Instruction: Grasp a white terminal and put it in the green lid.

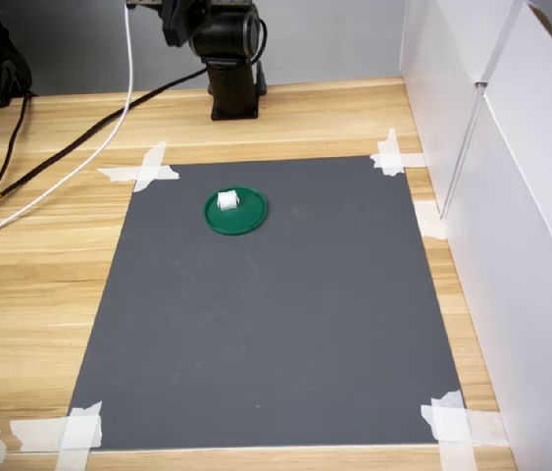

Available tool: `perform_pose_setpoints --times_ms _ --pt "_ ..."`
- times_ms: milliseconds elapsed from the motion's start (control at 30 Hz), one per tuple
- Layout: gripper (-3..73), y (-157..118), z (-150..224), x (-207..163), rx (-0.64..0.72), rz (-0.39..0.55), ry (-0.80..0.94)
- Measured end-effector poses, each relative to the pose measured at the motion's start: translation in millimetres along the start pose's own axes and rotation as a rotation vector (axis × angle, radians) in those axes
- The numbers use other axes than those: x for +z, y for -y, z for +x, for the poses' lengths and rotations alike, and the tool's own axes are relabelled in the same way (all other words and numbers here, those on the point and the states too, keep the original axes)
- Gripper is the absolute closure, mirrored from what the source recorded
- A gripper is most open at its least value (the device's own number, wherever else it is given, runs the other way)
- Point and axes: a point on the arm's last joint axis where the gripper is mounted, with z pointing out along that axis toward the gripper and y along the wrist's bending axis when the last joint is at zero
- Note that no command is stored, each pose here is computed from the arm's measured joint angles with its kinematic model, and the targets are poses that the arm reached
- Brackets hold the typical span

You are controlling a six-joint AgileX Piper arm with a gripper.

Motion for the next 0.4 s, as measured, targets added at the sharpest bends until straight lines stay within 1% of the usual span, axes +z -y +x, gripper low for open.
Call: perform_pose_setpoints --times_ms 133,400 --pt "71.5 -0.5 8.0 -3.2 -0.001 0.000 0.006" --pt "71.5 -0.7 9.2 -4.7 -0.004 0.001 0.016"
